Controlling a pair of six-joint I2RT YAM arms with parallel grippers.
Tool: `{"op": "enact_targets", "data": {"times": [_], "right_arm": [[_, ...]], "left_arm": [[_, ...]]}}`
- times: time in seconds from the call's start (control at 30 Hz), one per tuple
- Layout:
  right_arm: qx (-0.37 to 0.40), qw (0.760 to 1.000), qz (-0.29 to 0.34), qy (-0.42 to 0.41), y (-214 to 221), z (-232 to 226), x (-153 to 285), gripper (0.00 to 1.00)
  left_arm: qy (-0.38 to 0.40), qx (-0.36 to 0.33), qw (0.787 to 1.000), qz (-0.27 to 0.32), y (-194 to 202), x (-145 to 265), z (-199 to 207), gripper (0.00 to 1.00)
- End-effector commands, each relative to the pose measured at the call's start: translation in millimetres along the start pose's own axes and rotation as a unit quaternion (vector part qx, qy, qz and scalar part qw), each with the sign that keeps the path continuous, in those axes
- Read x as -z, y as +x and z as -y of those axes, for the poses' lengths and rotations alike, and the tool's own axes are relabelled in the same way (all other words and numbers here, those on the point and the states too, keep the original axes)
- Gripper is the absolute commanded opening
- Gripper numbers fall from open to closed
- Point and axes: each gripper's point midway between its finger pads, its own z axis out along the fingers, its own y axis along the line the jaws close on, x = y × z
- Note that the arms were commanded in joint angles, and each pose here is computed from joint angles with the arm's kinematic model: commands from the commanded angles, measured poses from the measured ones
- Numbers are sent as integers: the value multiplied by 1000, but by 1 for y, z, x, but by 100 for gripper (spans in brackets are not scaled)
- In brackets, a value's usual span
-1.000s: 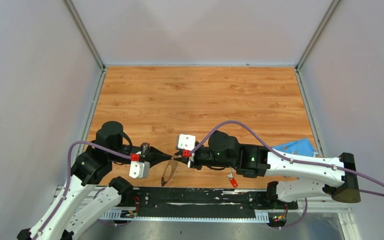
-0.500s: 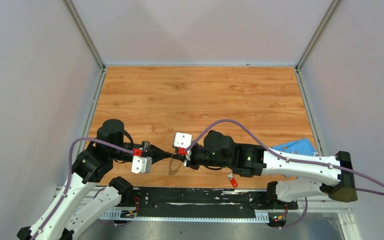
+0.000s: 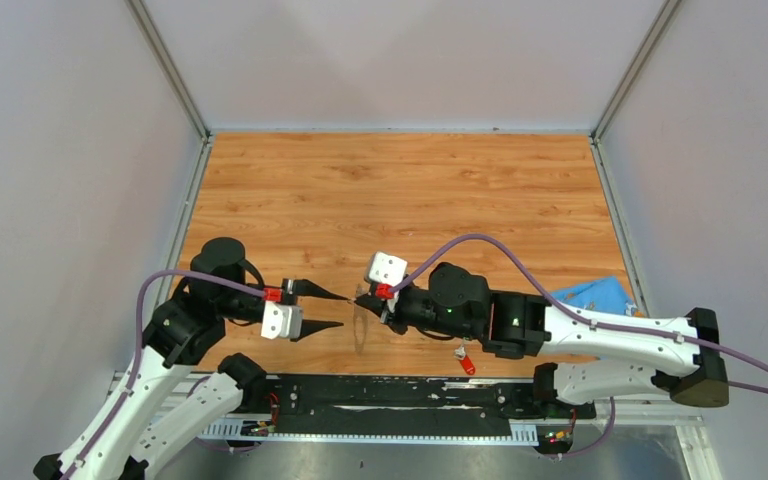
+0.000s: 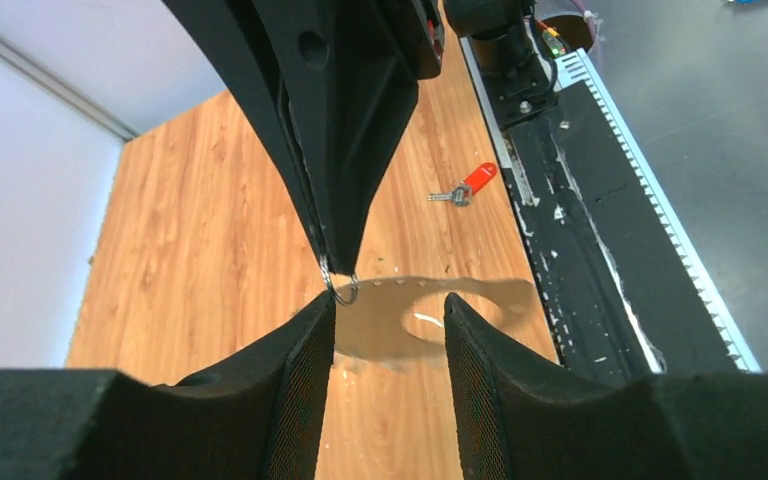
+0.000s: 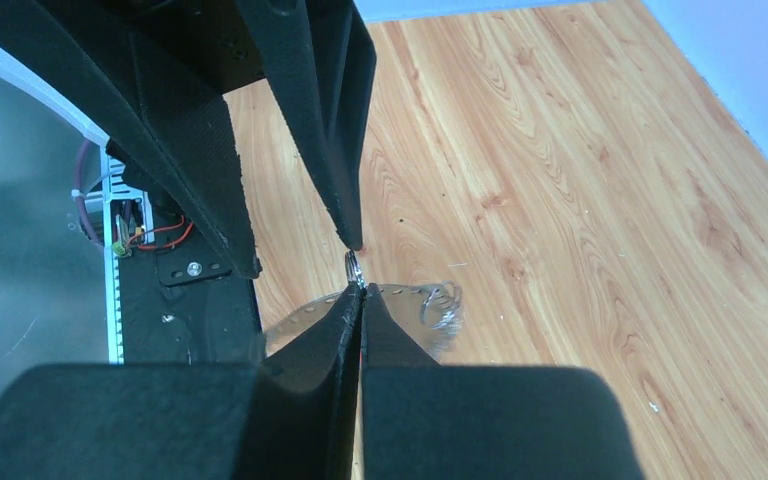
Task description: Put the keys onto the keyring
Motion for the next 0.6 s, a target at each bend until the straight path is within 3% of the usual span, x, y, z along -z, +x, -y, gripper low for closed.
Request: {"op": "enact_targets", "data": {"times": [0.0, 0.27, 0.57], "right_arm": [[-25, 998, 50, 22, -23, 9, 8, 0], [-28, 998, 58, -4, -26, 0, 9, 0], [-26, 998, 58, -13, -25, -3, 10, 0]], "left_arm": [[0, 65, 998, -6, 1, 0, 5, 45], [-68, 143, 987, 20, -2, -7, -22, 37], [-55, 167, 984, 25, -4, -9, -19, 28]]}}
